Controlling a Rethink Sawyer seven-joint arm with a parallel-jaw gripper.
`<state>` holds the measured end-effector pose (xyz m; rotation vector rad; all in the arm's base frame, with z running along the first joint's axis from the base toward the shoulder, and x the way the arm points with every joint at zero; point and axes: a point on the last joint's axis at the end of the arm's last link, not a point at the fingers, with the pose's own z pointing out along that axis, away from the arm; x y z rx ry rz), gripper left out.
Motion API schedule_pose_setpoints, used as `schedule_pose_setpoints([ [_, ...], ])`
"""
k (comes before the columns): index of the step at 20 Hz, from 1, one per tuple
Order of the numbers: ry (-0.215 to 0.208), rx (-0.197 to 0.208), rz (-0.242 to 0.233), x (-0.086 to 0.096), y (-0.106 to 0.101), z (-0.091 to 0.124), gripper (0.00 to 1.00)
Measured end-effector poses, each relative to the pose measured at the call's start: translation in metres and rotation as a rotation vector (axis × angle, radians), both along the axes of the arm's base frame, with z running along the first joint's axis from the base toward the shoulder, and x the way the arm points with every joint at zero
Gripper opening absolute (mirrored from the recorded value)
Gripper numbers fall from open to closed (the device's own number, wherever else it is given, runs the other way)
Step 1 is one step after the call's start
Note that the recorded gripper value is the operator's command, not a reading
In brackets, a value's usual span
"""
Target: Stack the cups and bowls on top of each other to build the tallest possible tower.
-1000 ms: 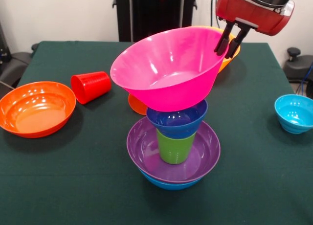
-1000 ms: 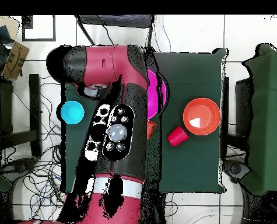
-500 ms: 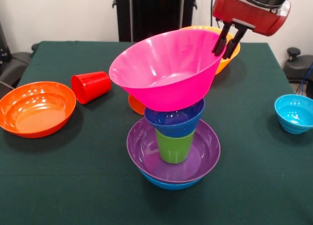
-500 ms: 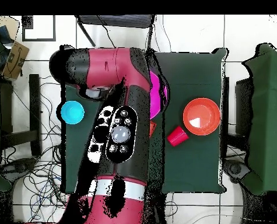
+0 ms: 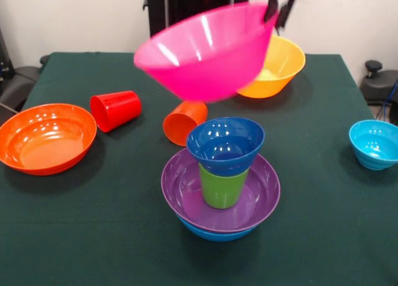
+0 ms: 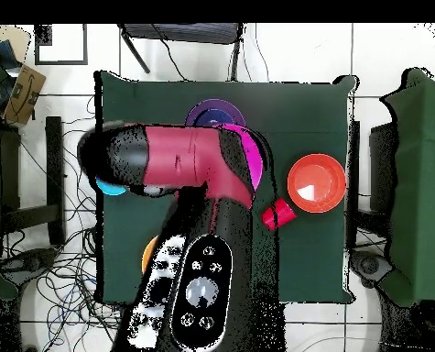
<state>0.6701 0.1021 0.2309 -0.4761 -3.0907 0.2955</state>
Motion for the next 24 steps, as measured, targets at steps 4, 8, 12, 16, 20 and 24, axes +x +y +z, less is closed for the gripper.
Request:
schedule_pose_setpoints([
  [4, -0.014, 0.027, -0.033, -0.067, -0.007, 0.040, 0.00],
  [8, -0.019, 0.045, -0.057, -0.106, -0.011, 0.063, 0.00],
  [12, -0.043, 0.067, -0.087, -0.139, -0.020, 0.088, 0.00],
  [16, -0.082, 0.078, -0.127, -0.151, -0.039, 0.109, 0.00],
  [20, -0.087, 0.082, -0.143, -0.142, -0.051, 0.110, 0.00],
  [24, -0.066, 0.089, -0.134, -0.121, -0.056, 0.094, 0.00],
])
